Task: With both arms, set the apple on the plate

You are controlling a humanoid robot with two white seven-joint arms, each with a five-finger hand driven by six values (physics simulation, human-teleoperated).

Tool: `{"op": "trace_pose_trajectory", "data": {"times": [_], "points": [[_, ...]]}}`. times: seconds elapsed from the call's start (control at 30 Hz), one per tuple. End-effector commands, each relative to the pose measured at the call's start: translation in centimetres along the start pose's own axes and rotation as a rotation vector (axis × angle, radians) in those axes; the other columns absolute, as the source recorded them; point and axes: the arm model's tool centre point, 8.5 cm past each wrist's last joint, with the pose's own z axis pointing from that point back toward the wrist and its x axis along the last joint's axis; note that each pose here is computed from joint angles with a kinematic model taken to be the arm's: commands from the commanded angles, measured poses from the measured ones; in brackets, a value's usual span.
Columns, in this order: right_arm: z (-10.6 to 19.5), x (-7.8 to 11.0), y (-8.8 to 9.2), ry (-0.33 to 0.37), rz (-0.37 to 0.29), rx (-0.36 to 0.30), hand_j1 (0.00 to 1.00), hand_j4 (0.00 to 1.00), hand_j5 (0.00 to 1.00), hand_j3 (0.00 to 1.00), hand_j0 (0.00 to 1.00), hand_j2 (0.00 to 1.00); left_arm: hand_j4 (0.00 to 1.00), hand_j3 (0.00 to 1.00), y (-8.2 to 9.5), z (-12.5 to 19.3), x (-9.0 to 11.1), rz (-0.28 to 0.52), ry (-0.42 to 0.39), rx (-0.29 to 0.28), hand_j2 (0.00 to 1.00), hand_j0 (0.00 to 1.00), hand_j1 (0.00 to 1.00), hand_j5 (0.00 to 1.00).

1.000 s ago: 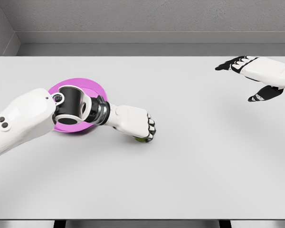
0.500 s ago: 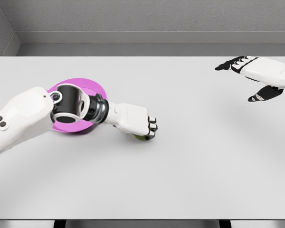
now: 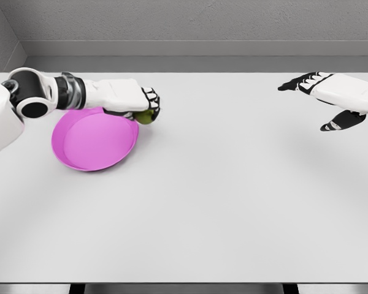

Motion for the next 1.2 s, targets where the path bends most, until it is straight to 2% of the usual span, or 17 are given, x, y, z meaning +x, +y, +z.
{"op": "trace_pose_trajectory", "data": {"times": [0.0, 0.13, 0.3, 0.33, 0.4, 0.43, 0.63, 0.67, 0.7, 0.8, 0.83, 0.9, 0.93, 0.97, 1.0, 1.1, 1.17], "points": [[0.0, 0.0, 0.0, 0.000, -0.002, -0.001, 1.00, 1.00, 1.00, 1.00, 1.00, 1.00, 0.19, 0.19, -0.7, 2.2, -1.9, 0.038, 0.056, 0.001, 0.19, 0.19, 0.19, 0.19], [0.0, 0.0, 0.0, 0.000, -0.002, -0.001, 1.00, 1.00, 1.00, 1.00, 1.00, 1.00, 0.19, 0.19, -2.6, 4.6, -3.0, 0.077, 0.106, -0.010, 0.19, 0.19, 0.19, 0.19], [0.0, 0.0, 0.0, 0.000, -0.002, -0.001, 1.00, 1.00, 1.00, 1.00, 1.00, 1.00, 0.23, 0.23, -4.5, 4.2, -2.7, 0.098, 0.103, -0.050, 0.23, 0.23, 0.23, 0.23], [0.0, 0.0, -0.1, -0.001, -0.003, -0.002, 1.00, 1.00, 1.00, 1.00, 1.00, 1.00, 0.35, 0.35, -4.5, 4.2, -2.7, 0.098, 0.103, -0.051, 0.35, 0.35, 0.35, 0.35], [0.0, 0.0, 0.0, 0.000, -0.002, -0.001, 1.00, 1.00, 1.00, 1.00, 1.00, 1.00, 0.95, 0.95, -4.9, 4.1, -2.5, 0.102, 0.098, -0.059, 0.95, 0.95, 0.95, 0.95], [0.0, 0.0, 0.0, 0.000, -0.002, -0.001, 1.00, 1.00, 1.00, 1.00, 1.00, 1.00, 1.00, 1.00, -5.1, 4.8, -2.8, 0.101, 0.111, -0.066, 1.00, 1.00, 1.00, 1.00], [0.0, 0.0, -0.1, 0.000, -0.001, -0.003, 1.00, 1.00, 1.00, 1.00, 1.00, 1.00, 1.00, 1.00, -5.4, 6.0, -3.3, 0.110, 0.130, -0.066, 1.00, 1.00, 1.00, 1.00], [0.0, 0.0, 0.0, 0.000, -0.004, -0.002, 1.00, 1.00, 1.00, 1.00, 1.00, 1.00, 1.00, 1.00, -4.9, 6.4, -3.6, 0.119, 0.137, -0.042, 1.00, 1.00, 1.00, 1.00], [0.0, 0.0, 0.0, 0.000, -0.004, -0.002, 1.00, 1.00, 1.00, 1.00, 1.00, 1.00, 1.00, 1.00, -4.9, 8.0, -4.2, 0.166, 0.150, -0.006, 1.00, 1.00, 1.00, 1.00], [0.0, 0.0, -0.1, 0.001, -0.001, -0.002, 1.00, 1.00, 1.00, 1.00, 1.00, 1.00, 1.00, 1.00, -5.8, 11.3, -5.3, 0.303, 0.171, 0.085, 1.00, 1.00, 1.00, 1.00], [0.0, 0.0, -0.1, -0.002, -0.004, -0.004, 1.00, 1.00, 1.00, 1.00, 1.00, 1.00, 1.00, 1.00, -6.0, 12.2, -5.6, 0.324, 0.183, 0.103, 1.00, 1.00, 1.00, 1.00], [0.0, 0.0, -0.1, -0.001, -0.003, -0.004, 1.00, 1.00, 1.00, 1.00, 1.00, 1.00, 1.00, 1.00, -6.3, 13.3, -5.9, 0.343, 0.200, 0.116, 1.00, 1.00, 1.00, 1.00], [0.0, 0.1, -0.1, -0.003, -0.002, -0.004, 1.00, 1.00, 1.00, 1.00, 1.00, 1.00, 1.00, 1.00, -6.7, 14.1, -6.4, 0.362, 0.217, 0.117, 1.00, 1.00, 1.00, 1.00], [0.0, 0.1, -0.1, -0.003, -0.002, -0.004, 1.00, 1.00, 1.00, 1.00, 1.00, 1.00, 1.00, 1.00, -7.9, 14.7, -6.5, 0.396, 0.230, 0.111, 1.00, 1.00, 1.00, 1.00], [0.0, 0.1, -0.1, -0.003, -0.003, -0.005, 1.00, 1.00, 1.00, 1.00, 1.00, 1.00, 1.00, 1.00, -8.0, 15.2, -6.8, 0.408, 0.241, 0.120, 1.00, 1.00, 1.00, 1.00], [0.0, 0.1, -0.1, -0.003, -0.003, -0.005, 1.00, 1.00, 1.00, 1.00, 1.00, 1.00, 1.00, 1.00, -9.2, 15.5, -7.0, 0.440, 0.257, 0.113, 1.00, 1.00, 1.00, 1.00], [0.0, 0.1, -0.1, -0.003, -0.003, -0.005, 1.00, 1.00, 1.00, 1.00, 1.00, 1.00, 1.00, 1.00, -9.2, 15.5, -7.0, 0.446, 0.254, 0.117, 1.00, 1.00, 1.00, 1.00]]}}
